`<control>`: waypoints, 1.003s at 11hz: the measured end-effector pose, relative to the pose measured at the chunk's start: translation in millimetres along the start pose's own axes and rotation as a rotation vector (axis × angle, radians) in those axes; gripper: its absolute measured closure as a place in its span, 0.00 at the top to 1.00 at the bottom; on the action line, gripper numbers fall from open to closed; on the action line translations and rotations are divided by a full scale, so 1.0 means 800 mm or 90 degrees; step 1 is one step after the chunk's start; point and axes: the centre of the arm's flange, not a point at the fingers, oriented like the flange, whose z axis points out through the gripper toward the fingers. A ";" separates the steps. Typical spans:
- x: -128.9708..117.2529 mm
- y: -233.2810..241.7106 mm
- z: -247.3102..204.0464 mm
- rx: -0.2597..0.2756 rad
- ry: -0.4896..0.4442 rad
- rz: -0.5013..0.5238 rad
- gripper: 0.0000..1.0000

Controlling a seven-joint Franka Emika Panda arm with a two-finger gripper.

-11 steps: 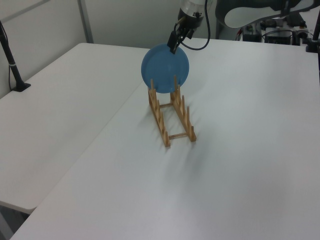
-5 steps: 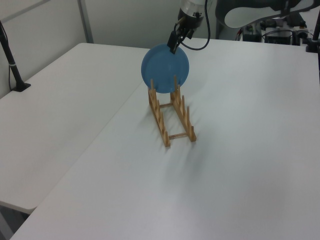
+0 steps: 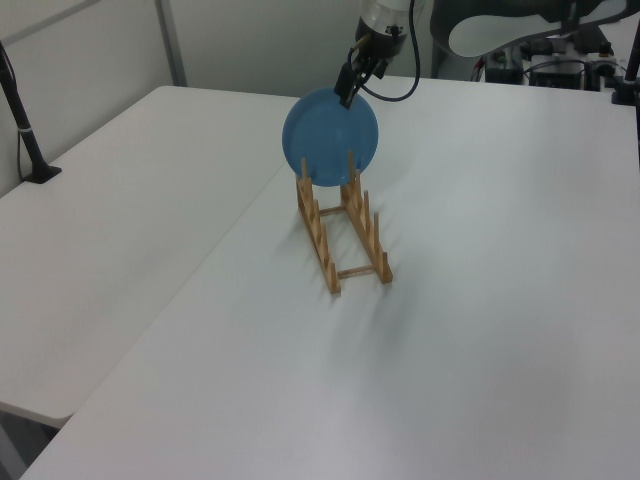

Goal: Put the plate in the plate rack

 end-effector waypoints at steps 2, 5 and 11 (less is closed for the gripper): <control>0.016 0.082 -0.022 0.000 -0.044 -0.102 1.00; 0.017 0.137 -0.058 0.023 -0.044 -0.119 1.00; 0.016 0.156 -0.032 0.069 -0.084 -0.084 1.00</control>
